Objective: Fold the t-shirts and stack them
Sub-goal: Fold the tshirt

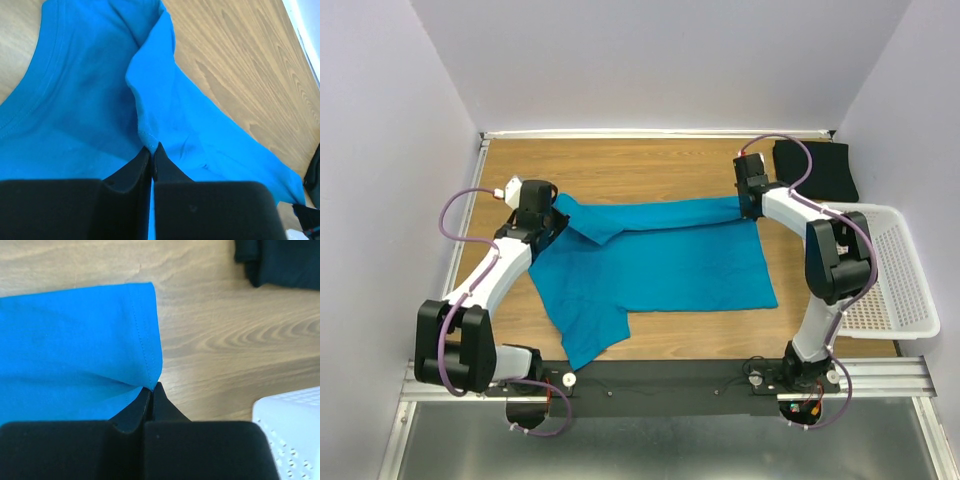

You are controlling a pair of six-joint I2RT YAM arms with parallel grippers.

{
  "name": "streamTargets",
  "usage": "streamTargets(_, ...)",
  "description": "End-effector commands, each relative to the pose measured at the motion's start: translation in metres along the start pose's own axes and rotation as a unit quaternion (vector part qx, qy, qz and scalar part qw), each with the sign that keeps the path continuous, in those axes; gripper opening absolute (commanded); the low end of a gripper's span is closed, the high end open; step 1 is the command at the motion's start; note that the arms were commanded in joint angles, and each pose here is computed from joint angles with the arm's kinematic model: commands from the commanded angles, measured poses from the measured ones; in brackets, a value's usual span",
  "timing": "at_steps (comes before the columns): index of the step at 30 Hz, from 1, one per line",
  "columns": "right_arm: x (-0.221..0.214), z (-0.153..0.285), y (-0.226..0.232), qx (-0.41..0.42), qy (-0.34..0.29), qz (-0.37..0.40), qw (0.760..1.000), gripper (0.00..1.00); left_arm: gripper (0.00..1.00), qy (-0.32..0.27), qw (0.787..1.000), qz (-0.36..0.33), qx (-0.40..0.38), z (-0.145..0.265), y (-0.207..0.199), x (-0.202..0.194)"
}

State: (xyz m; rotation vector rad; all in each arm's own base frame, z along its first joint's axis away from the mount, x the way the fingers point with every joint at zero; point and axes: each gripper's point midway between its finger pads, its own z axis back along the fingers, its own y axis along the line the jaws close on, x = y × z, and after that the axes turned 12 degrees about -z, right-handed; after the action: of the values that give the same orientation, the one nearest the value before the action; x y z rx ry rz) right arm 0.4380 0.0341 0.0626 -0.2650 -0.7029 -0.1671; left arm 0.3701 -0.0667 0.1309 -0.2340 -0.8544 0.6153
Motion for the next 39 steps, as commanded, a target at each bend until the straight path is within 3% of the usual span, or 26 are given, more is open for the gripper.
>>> streamTargets(1, -0.027, -0.01, 0.002, -0.002, 0.04, -0.019, 0.999, 0.02, 0.1, -0.003, 1.0, 0.023, -0.015, 0.005, 0.0, -0.003)
streamTargets(6, -0.035, -0.012, 0.002, -0.005, 0.054, -0.022, 0.998, 0.05, 0.14, 0.003, 0.999, 0.029, -0.017, 0.003, 0.006, -0.013)
streamTargets(8, -0.039, -0.012, 0.001, -0.008, 0.061, -0.021, 0.998, 0.13, 0.16, 0.007, 0.999, 0.029, -0.014, 0.001, 0.009, -0.018)
streamTargets(10, -0.041, -0.011, 0.0, -0.012, 0.067, -0.025, 0.997, 0.3, 0.21, 0.014, 0.999, 0.03, -0.016, 0.001, 0.01, -0.022)
streamTargets(13, -0.029, 0.001, 0.003, 0.004, 0.067, -0.028, 0.997, 0.47, 0.44, 0.015, 0.999, 0.033, -0.025, 0.007, 0.008, -0.023)
streamTargets(14, -0.023, 0.008, 0.01, 0.024, 0.069, -0.028, 0.997, 0.5, 0.63, 0.006, 0.999, 0.032, -0.033, 0.013, 0.006, -0.018)
streamTargets(17, -0.004, 0.04, 0.037, 0.091, 0.052, -0.025, 0.994, 0.61, 0.88, -0.011, 0.999, 0.021, -0.039, 0.024, 0.005, -0.009)
streamTargets(18, 0.003, 0.051, 0.046, 0.111, 0.042, -0.021, 0.993, 0.63, 0.9, -0.022, 0.999, 0.018, -0.042, 0.031, 0.005, -0.004)
streamTargets(21, 0.006, 0.092, 0.096, 0.203, 0.025, 0.027, 0.978, 0.66, 0.91, -0.063, 0.998, -0.014, -0.013, 0.036, 0.017, 0.012)
streamTargets(25, -0.017, 0.139, 0.173, 0.314, 0.01, 0.123, 0.941, 0.67, 0.88, -0.082, 0.994, -0.066, 0.006, 0.025, 0.026, 0.026)
streamTargets(29, -0.053, 0.17, 0.247, 0.375, -0.009, 0.219, 0.9, 0.63, 0.82, -0.05, 0.994, -0.097, 0.031, 0.004, 0.036, 0.025)
streamTargets(32, -0.064, 0.194, 0.288, 0.424, -0.03, 0.241, 0.873, 0.6, 0.81, -0.034, 0.994, -0.104, 0.029, -0.004, 0.04, 0.019)
streamTargets(39, -0.095, 0.2, 0.356, 0.455, -0.051, 0.294, 0.839, 0.52, 0.8, 0.021, 0.991, -0.13, 0.03, -0.028, 0.053, -0.008)
